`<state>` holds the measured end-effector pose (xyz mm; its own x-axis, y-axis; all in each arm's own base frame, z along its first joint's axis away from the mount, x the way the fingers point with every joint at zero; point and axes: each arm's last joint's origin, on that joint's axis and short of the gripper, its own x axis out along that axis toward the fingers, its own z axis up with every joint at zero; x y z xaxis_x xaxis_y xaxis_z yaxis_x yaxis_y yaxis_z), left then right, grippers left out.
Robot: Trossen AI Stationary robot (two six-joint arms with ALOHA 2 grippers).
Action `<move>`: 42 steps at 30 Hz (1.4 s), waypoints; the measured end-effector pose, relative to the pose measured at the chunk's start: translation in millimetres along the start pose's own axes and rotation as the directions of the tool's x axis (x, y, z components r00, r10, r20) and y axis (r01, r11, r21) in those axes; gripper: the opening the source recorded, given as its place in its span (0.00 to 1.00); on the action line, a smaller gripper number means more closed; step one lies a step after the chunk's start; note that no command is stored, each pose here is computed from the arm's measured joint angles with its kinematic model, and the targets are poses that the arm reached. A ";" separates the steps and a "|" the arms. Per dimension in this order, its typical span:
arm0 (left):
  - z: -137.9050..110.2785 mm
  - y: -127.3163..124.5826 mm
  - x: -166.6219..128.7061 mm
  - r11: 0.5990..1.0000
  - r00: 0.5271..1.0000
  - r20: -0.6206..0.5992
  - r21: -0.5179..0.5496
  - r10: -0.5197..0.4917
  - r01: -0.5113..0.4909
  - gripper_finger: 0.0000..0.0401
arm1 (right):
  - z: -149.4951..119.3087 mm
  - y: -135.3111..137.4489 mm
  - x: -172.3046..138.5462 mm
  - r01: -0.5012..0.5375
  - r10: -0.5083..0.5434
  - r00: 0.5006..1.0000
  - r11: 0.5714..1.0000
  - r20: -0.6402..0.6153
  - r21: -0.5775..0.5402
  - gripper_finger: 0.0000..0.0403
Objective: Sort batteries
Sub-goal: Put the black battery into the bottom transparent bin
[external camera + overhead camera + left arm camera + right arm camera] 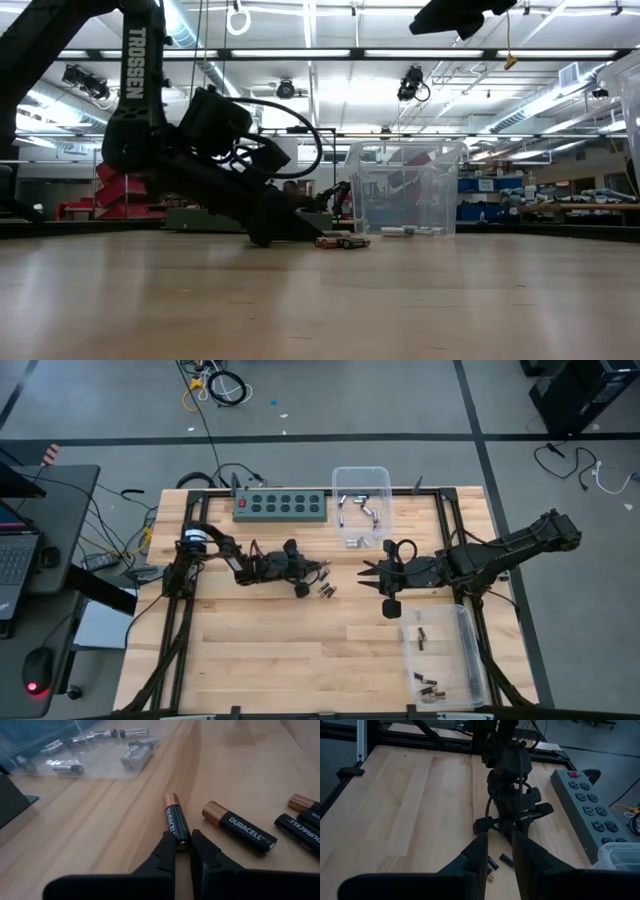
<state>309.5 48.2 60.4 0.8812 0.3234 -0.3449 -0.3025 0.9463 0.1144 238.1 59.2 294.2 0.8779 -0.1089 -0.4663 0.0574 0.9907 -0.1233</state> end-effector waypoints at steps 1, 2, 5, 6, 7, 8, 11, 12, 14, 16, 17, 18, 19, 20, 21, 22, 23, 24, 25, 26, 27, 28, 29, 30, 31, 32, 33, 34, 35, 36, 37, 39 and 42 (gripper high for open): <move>0.4 -0.7 -0.4 1.000 1.000 0.008 0.001 0.007 -0.007 0.04 | 0.2 0.0 0.0 0.000 0.000 1.000 1.000 0.002 0.001 0.19; 1.0 -1.5 -0.9 1.000 1.000 0.018 0.007 0.011 -0.011 0.04 | 0.2 0.0 0.0 0.000 0.000 1.000 1.000 0.002 0.001 0.19; 5.0 -4.2 -1.9 0.999 0.998 0.060 0.027 0.035 -0.037 0.04 | 0.2 0.0 0.0 0.000 0.000 1.000 1.000 0.002 0.001 0.19; 6.6 -5.1 -2.3 0.999 0.996 0.077 0.028 0.036 -0.039 0.04 | 0.3 0.0 0.0 0.000 0.000 1.000 1.000 0.003 0.001 0.19; 9.0 -5.6 -3.1 0.999 0.994 0.104 0.024 0.040 -0.043 0.04 | 0.4 0.0 -0.1 0.000 0.000 1.000 1.000 0.004 0.002 0.19; 11.4 -6.4 -4.5 0.999 0.990 0.135 0.023 0.041 -0.044 0.04 | 0.7 0.0 -0.1 0.000 0.000 1.000 1.000 0.007 0.002 0.19; 16.9 -8.8 -13.2 0.999 0.971 0.235 0.004 0.040 -0.042 0.04 | 1.6 0.1 -0.1 -0.001 0.001 1.000 1.000 0.016 -0.002 0.19; 19.1 -8.4 -17.2 0.999 0.960 0.278 -0.007 0.041 -0.041 0.04 | 2.0 0.1 -0.1 -0.001 0.001 1.000 1.000 0.019 -0.003 0.19; 21.6 -7.7 -24.7 0.999 0.945 0.324 -0.020 0.043 -0.038 0.04 | 2.9 -0.1 -0.1 -0.001 0.001 1.000 1.000 0.029 -0.004 0.19; 28.3 -6.8 -30.0 0.999 0.942 0.334 -0.019 0.041 -0.036 0.04 | 4.6 -0.8 0.1 0.002 -0.001 0.999 1.000 0.045 -0.009 0.19; 34.3 -7.4 -32.8 0.999 0.930 0.366 -0.025 0.036 -0.029 0.04 | 5.5 -0.9 1.3 0.004 -0.003 0.999 1.000 0.053 -0.013 0.19; 38.6 -8.5 -36.2 1.000 0.923 0.385 -0.019 0.019 -0.013 0.04 | 6.8 -1.4 2.4 0.008 -0.007 0.998 1.000 0.066 -0.016 0.19; 40.0 -10.0 -39.3 1.000 0.920 0.392 -0.001 0.002 -0.001 0.04 | 7.0 -1.5 4.3 0.012 -0.010 0.998 0.999 0.068 -0.029 0.19; 43.7 -11.5 -42.2 1.000 0.915 0.404 0.014 -0.015 0.010 0.04 | 7.5 -1.7 7.1 0.020 -0.017 0.997 0.999 0.074 -0.040 0.19; 48.6 -13.1 -45.3 0.999 0.906 0.421 0.033 -0.037 0.025 0.04 | 8.9 -2.2 10.6 0.028 -0.024 0.996 0.999 0.089 -0.047 0.19; 55.6 -14.7 -48.5 0.998 0.889 0.454 0.044 -0.056 0.041 0.04 | 9.5 -2.5 14.3 0.035 -0.029 0.995 0.997 0.096 -0.061 0.19; 62.8 -16.2 -52.4 0.996 0.871 0.483 0.068 -0.090 0.065 0.04 | 10.4 -3.5 18.3 0.046 -0.038 0.994 0.996 0.107 -0.071 0.19; 68.1 -17.6 -55.9 0.992 0.855 0.503 0.093 -0.122 0.087 0.04 | 11.4 -3.9 23.5 0.055 -0.045 0.992 0.995 0.121 -0.083 0.19; 73.6 -19.4 -58.8 0.986 0.836 0.525 0.119 -0.160 0.114 0.04 | 12.1 -4.1 28.5 0.064 -0.051 0.990 0.993 0.132 -0.096 0.19; 78.6 -21.3 -62.5 0.980 0.816 0.545 0.139 -0.194 0.140 0.04 | 12.2 -4.5 33.3 0.073 -0.058 0.989 0.992 0.139 -0.105 0.19; 84.1 -23.2 -66.8 0.973 0.793 0.566 0.166 -0.226 0.159 0.04 | 11.9 -4.0 38.5 0.077 -0.061 0.988 0.991 0.144 -0.112 0.19; 90.0 -24.4 -71.5 0.967 0.771 0.587 0.190 -0.248 0.167 0.04 | 12.5 -3.3 42.8 0.071 -0.051 0.986 0.990 0.157 -0.124 0.19; 95.5 -25.9 -76.2 0.965 0.752 0.607 0.207 -0.256 0.162 0.04 | 12.8 -2.0 46.4 0.059 -0.035 0.985 0.988 0.168 -0.143 0.19; 100.4 -26.8 -80.2 0.964 0.737 0.625 0.219 -0.259 0.153 0.04 | 12.7 -0.7 49.4 0.052 -0.025 0.984 0.986 0.174 -0.156 0.20; 103.3 -27.2 -83.8 0.962 0.727 0.635 0.230 -0.262 0.146 0.04 | 13.5 0.4 51.9 0.051 -0.019 0.982 0.985 0.189 -0.165 0.21; 104.1 -27.5 -85.9 0.960 0.725 0.636 0.244 -0.265 0.137 0.04 | 14.1 1.3 54.2 0.049 -0.014 0.979 0.984 0.201 -0.172 0.22; 105.6 -27.9 -87.4 0.959 0.721 0.640 0.249 -0.266 0.133 0.04 | 14.8 1.9 55.7 0.052 -0.013 0.977 0.983 0.213 -0.175 0.23; 106.8 -28.1 -88.5 0.958 0.718 0.643 0.255 -0.268 0.129 0.04 | 15.1 2.3 57.2 0.054 -0.014 0.975 0.983 0.220 -0.177 0.25; 107.5 -28.2 -89.1 0.958 0.714 0.647 0.258 -0.268 0.126 0.04 | 15.3 2.8 58.7 0.056 -0.014 0.974 0.982 0.226 -0.179 0.26; 107.8 -28.4 -89.3 0.957 0.712 0.649 0.261 -0.269 0.124 0.04 | 15.3 3.1 60.2 0.057 -0.015 0.973 0.982 0.231 -0.180 0.27; 107.5 -28.6 -89.2 0.957 0.712 0.648 0.263 -0.269 0.123 0.04 | 14.8 3.4 61.3 0.058 -0.015 0.973 0.982 0.229 -0.182 0.29; 107.2 -28.6 -88.9 0.957 0.714 0.646 0.263 -0.270 0.123 0.04 | 14.6 2.5 63.5 0.067 -0.024 0.973 0.982 0.230 -0.178 0.31; 107.5 -28.5 -89.2 0.958 0.713 0.649 0.260 -0.265 0.120 0.04 | 14.9 0.1 65.1 0.075 -0.033 0.971 0.982 0.235 -0.172 0.35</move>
<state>278.6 -7.3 188.1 0.9443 -0.0183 0.3286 -0.0897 0.9463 0.3105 302.4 53.4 276.9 0.9628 -0.1191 -0.2427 0.0404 0.9510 -0.3066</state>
